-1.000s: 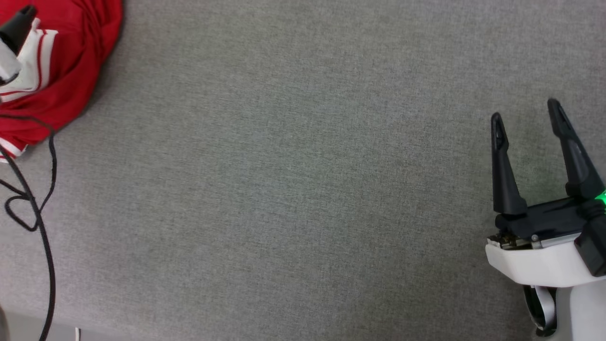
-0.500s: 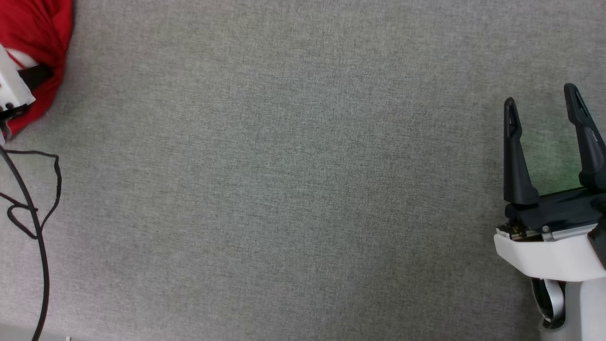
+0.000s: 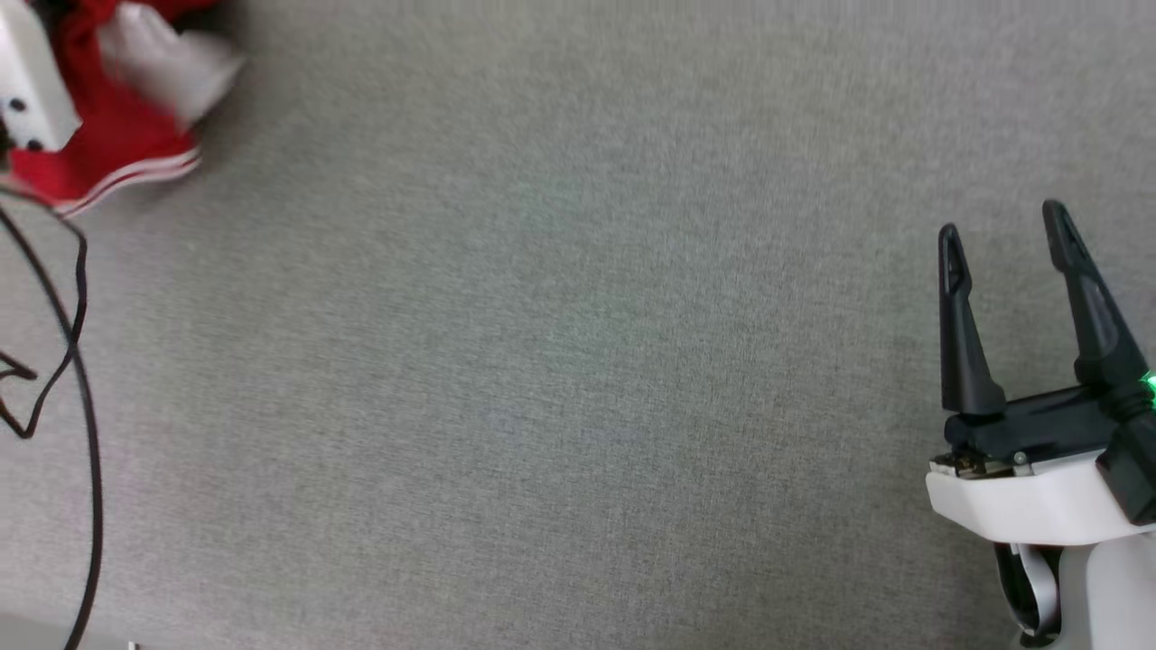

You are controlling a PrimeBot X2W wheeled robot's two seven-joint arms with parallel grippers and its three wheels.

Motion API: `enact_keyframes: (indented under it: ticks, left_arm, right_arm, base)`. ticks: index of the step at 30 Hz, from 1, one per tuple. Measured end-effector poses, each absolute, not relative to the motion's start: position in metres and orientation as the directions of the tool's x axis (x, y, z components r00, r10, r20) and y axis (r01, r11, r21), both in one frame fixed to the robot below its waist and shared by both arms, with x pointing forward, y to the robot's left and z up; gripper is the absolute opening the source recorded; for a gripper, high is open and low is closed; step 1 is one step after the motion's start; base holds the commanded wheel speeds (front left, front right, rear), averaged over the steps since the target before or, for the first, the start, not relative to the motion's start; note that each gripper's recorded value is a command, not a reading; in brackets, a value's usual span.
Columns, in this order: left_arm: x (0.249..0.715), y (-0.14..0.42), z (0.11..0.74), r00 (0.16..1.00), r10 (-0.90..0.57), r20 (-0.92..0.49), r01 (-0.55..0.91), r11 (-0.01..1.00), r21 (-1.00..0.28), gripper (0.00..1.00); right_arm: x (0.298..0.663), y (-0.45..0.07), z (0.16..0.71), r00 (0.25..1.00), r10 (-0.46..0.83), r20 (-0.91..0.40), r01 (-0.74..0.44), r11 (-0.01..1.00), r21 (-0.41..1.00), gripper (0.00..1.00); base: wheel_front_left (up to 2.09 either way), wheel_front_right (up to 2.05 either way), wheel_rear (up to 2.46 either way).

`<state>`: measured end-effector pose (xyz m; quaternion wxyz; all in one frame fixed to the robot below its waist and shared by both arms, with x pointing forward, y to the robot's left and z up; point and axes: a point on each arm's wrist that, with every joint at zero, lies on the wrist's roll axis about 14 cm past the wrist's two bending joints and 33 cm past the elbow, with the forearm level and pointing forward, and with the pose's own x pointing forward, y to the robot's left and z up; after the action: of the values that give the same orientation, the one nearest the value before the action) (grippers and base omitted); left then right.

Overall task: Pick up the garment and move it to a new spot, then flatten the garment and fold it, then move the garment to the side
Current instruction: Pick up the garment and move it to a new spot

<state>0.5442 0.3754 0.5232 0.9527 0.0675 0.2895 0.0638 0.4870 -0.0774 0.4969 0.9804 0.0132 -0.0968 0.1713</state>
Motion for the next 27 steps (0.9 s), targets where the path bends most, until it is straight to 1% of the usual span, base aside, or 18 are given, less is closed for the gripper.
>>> enact_keyframes:
  ticks: [2,6,10,13,17,20,24,27]
  left_arm:
    - [0.548,0.363,0.549,0.867,0.130,-0.481,-0.042,0.981,0.190,0.00]
    - [0.552,0.330,0.589,0.924,0.052,-0.378,0.043,0.970,0.239,0.00]
    - [0.556,0.281,0.611,0.946,-0.068,-0.317,0.161,0.947,0.277,0.00]
    - [0.563,0.229,0.624,0.942,-0.190,-0.277,0.272,0.916,0.295,0.00]
    - [0.564,0.155,0.629,0.901,-0.357,-0.248,0.423,0.852,0.309,0.00]
    - [0.560,0.099,0.627,0.847,-0.476,-0.238,0.530,0.790,0.307,0.00]
    - [0.544,0.030,0.612,0.745,-0.617,-0.252,0.667,0.681,0.302,0.00]
    - [0.525,-0.012,0.588,0.653,-0.698,-0.292,0.757,0.591,0.281,0.00]
  right_arm:
    - [0.483,-0.077,0.507,0.919,0.334,0.210,-0.340,0.940,-0.007,1.00]
    - [0.472,-0.080,0.523,0.916,0.325,0.236,-0.334,0.942,0.000,1.00]
    - [0.462,-0.091,0.536,0.920,0.298,0.254,-0.312,0.950,0.014,1.00]
    - [0.456,-0.105,0.542,0.928,0.264,0.262,-0.278,0.961,0.015,1.00]
    - [0.447,-0.125,0.550,0.938,0.215,0.272,-0.227,0.974,0.013,1.00]
    - [0.441,-0.140,0.555,0.944,0.175,0.278,-0.187,0.982,0.016,1.00]
    - [0.433,-0.162,0.558,0.953,0.118,0.280,-0.128,0.992,0.014,1.00]
    - [0.429,-0.175,0.559,0.957,0.085,0.276,-0.093,0.996,0.015,1.00]
  base:
    - [0.00,0.00,0.00]
    - [0.00,0.00,0.00]
    - [0.00,0.00,0.00]
    - [0.00,0.00,0.00]
    - [0.00,0.00,0.00]
    - [0.00,0.00,0.00]
    - [0.00,0.00,0.00]
    - [0.00,0.00,0.00]
